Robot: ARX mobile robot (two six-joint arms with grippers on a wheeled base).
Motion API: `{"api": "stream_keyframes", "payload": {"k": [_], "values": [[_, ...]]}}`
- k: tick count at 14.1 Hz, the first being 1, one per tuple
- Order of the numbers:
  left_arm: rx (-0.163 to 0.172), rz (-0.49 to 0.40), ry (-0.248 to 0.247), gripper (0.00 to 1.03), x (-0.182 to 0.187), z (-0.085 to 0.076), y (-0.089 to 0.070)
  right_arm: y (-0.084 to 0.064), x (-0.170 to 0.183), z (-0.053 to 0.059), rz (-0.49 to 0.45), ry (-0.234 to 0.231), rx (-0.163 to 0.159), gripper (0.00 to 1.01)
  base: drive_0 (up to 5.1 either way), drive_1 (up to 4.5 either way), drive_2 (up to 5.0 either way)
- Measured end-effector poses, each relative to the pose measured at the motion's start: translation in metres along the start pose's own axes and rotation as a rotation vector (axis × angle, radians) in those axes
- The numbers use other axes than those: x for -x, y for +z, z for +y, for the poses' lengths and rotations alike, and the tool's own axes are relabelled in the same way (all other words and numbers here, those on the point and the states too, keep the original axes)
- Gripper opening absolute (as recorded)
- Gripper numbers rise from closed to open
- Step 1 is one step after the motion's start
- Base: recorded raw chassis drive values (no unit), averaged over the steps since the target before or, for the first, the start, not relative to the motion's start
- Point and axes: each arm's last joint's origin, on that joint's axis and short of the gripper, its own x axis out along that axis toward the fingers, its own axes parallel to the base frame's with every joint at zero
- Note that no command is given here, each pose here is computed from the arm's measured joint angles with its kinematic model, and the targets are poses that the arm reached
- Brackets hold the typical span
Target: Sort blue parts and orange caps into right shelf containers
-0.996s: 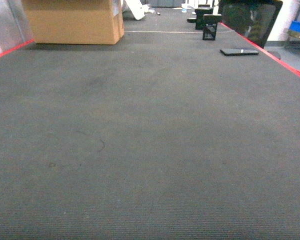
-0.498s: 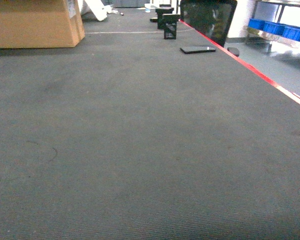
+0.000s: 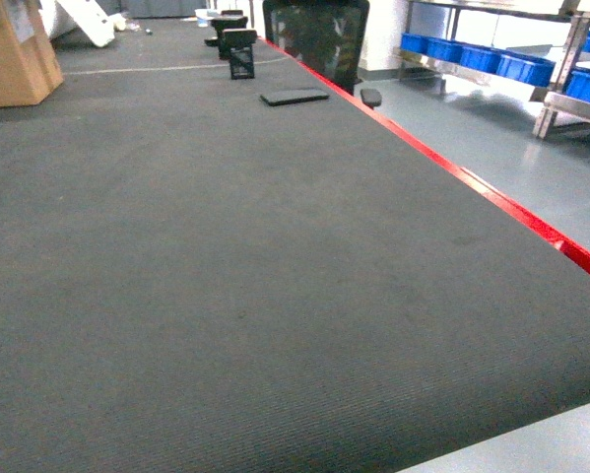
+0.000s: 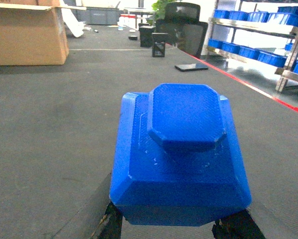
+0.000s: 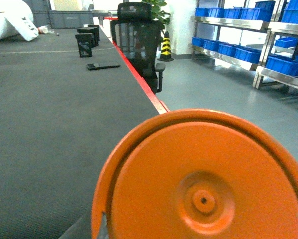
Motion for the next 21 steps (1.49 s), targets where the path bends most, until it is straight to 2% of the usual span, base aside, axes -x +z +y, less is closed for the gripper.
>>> {"api": "stream_keyframes", "payload": {"k": [21], "values": [[0.0,0.0,0.0,0.4,0.0,0.0,0.0,0.0,0.0,0.0,0.0,0.0,0.0,0.44,-1.5,-1.54,-1.5]]}}
